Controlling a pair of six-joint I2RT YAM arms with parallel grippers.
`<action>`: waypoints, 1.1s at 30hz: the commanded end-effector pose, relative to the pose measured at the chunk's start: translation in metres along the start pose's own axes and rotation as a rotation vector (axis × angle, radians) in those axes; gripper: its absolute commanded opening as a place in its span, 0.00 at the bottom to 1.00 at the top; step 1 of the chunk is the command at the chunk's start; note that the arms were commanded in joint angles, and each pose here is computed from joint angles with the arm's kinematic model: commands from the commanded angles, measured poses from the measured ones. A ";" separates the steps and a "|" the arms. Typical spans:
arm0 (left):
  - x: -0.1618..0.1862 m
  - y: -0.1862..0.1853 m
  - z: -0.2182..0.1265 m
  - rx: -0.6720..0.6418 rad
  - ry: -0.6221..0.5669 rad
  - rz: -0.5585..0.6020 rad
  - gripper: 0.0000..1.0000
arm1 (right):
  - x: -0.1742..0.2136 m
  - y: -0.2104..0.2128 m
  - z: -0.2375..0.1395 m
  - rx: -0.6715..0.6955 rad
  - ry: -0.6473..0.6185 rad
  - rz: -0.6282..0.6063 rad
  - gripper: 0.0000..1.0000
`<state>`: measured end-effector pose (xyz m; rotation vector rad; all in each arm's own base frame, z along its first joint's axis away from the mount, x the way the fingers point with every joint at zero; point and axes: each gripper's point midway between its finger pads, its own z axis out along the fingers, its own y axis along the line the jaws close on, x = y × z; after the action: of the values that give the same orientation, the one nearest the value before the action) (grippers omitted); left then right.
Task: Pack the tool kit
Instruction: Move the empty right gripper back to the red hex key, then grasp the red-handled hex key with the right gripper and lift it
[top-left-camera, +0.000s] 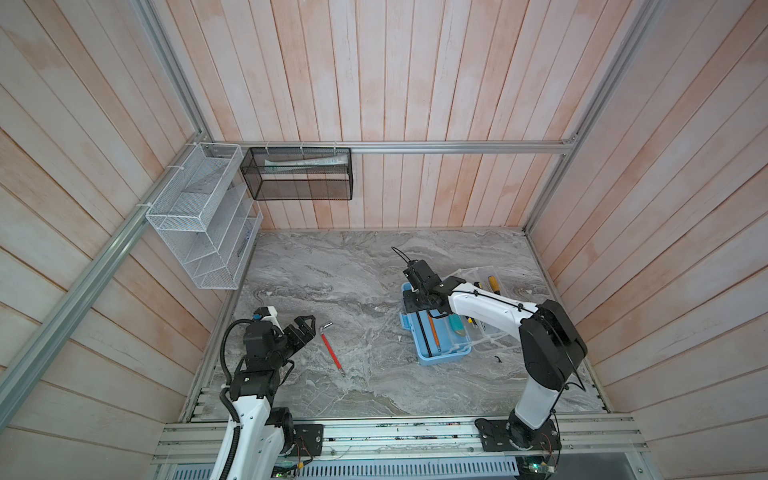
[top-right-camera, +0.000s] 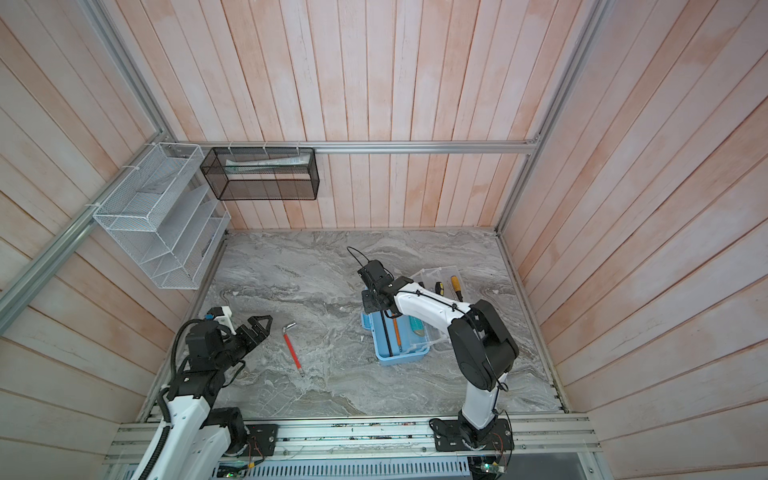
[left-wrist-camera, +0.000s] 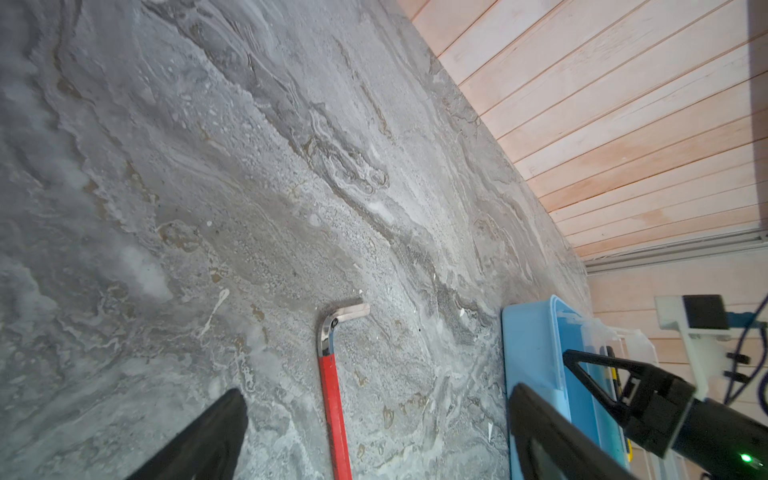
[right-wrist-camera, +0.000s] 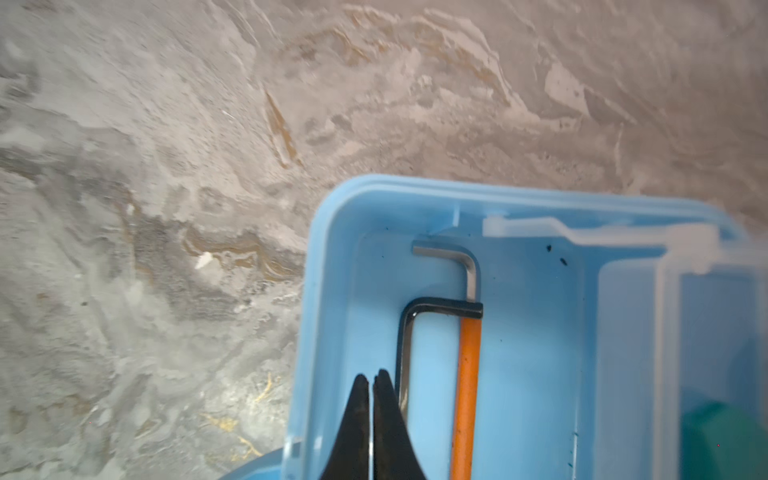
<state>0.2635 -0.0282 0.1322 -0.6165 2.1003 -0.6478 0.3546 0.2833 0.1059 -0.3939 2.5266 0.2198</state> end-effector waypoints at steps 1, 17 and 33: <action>-0.030 -0.011 -0.009 -0.028 -0.085 0.065 1.00 | -0.027 0.048 -0.042 -0.103 -0.098 -0.138 0.17; -0.096 0.006 -0.051 -0.198 -0.281 0.024 1.00 | 0.047 0.257 0.029 -0.418 0.134 -0.395 0.42; -0.096 -0.003 -0.057 -0.148 -0.299 0.011 1.00 | 0.099 0.265 0.072 -0.270 0.277 -0.494 0.39</action>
<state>0.2681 0.0439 0.2061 -0.7511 1.9123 -0.3488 0.2279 0.5387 0.0269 -1.1972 2.5259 0.4319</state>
